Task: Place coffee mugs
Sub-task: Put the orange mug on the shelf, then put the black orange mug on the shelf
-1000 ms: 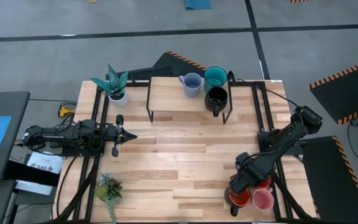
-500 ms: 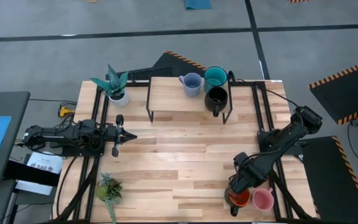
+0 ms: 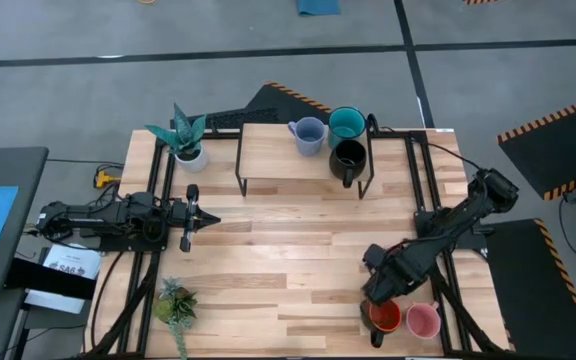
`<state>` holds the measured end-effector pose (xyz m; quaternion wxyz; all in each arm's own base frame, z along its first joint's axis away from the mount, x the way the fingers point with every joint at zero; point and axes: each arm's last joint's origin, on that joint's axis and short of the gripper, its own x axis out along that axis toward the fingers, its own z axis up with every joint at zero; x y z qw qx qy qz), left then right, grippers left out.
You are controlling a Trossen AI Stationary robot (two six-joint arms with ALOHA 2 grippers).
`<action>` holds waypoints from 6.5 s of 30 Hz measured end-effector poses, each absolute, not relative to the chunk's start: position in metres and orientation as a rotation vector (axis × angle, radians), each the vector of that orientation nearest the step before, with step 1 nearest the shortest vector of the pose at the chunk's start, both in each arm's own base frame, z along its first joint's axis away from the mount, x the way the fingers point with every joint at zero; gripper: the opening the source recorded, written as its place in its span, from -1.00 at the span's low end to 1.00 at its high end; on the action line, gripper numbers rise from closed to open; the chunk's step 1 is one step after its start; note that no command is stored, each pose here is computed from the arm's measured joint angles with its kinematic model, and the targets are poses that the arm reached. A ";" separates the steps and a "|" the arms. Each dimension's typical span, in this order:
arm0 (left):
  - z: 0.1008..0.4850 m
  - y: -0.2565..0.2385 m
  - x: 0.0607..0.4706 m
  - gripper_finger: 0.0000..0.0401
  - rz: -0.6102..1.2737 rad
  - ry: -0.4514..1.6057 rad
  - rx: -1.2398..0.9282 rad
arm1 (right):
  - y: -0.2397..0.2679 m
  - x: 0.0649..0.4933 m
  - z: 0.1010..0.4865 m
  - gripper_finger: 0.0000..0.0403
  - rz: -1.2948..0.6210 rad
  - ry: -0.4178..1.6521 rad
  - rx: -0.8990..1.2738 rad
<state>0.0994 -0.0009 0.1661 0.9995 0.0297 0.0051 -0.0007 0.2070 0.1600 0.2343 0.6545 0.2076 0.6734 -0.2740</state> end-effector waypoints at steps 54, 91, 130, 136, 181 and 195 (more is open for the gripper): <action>0.166 -0.001 0.099 -1.00 -0.002 0.010 0.059 | -0.033 0.360 0.373 -0.84 -0.319 1.006 0.021; 0.166 -0.001 0.099 -1.00 -0.002 0.010 0.059 | -0.068 0.363 0.372 -0.71 -0.426 1.061 0.073; 0.166 -0.001 0.099 -1.00 -0.001 0.010 0.059 | -0.005 0.334 0.401 0.21 -0.151 1.243 0.114; 0.166 -0.001 0.099 -1.00 -0.001 0.010 0.059 | 0.067 0.320 0.397 0.21 -0.009 1.277 0.077; 0.166 -0.001 0.099 -1.00 -0.001 0.010 0.059 | 0.197 0.205 0.248 0.21 -0.183 1.408 0.354; 0.166 -0.001 0.099 -1.00 -0.002 0.010 0.059 | 0.191 0.201 0.225 0.21 -0.128 1.459 0.262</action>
